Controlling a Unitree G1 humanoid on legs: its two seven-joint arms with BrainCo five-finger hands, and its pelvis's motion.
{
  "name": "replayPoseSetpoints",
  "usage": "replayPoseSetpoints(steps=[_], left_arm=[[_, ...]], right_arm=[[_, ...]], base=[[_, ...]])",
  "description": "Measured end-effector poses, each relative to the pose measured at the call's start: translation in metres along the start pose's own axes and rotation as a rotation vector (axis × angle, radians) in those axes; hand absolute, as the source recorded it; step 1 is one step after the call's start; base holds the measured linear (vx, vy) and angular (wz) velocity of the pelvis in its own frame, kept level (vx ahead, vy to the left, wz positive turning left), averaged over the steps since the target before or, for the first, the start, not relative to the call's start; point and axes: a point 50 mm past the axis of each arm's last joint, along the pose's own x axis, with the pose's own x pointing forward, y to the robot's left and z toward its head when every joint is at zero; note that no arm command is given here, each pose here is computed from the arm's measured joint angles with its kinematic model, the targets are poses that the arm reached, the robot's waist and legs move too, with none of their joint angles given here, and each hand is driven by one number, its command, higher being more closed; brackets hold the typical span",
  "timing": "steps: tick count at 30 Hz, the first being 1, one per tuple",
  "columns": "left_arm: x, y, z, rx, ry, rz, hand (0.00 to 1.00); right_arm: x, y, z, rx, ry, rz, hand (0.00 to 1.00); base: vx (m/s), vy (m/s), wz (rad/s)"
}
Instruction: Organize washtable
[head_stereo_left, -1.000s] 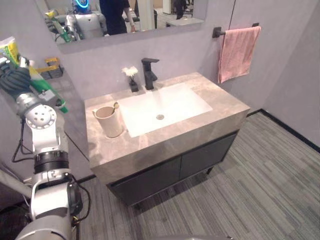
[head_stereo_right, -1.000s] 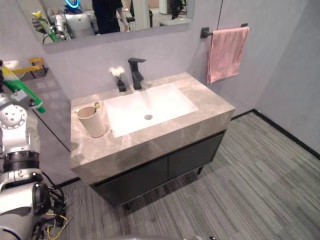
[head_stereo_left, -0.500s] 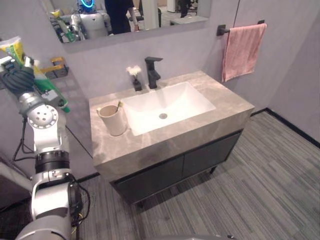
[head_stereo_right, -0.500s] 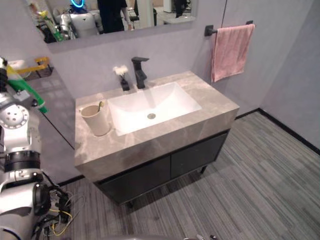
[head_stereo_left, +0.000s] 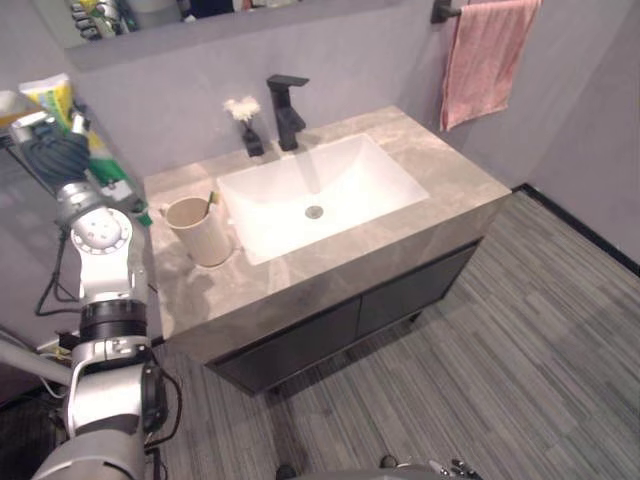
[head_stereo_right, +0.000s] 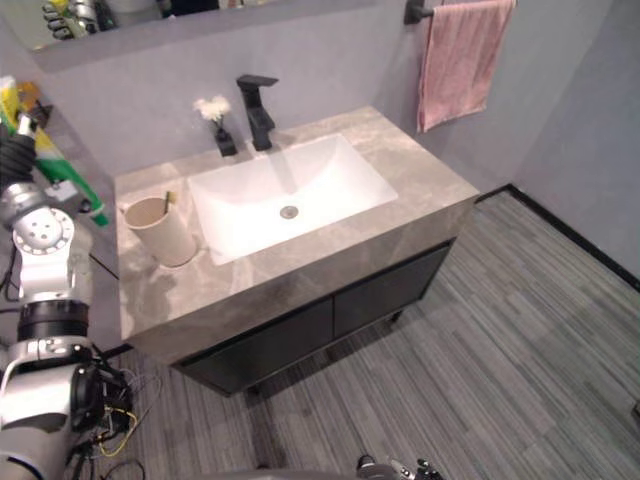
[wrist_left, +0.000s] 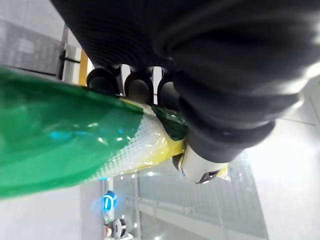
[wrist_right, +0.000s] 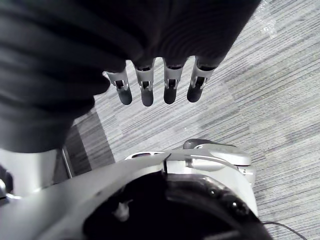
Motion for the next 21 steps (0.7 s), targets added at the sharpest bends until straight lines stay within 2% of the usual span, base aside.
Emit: replayPoseSetpoints(steps=[4, 10, 21], left_arm=[[-0.002, -0.032, 0.012, -0.073, -0.014, -0.043, 1.0], [-0.007, -0.061, 0.043, -0.161, -0.105, -0.112, 1.0], [0.003, -0.072, 0.093, -0.291, -0.25, -0.077, 1.0]], right_arm=[[0.001, 0.003, 0.016, -0.017, -0.069, 0.013, 0.0], [-0.001, 0.009, 0.036, -0.023, -0.169, 0.018, 0.0], [-0.005, 0.014, 0.048, -0.047, -0.232, 0.042, 0.0]], base=[[-0.01, 0.004, -0.06], [-0.09, -0.009, -0.12], [-0.04, -0.01, -0.03]])
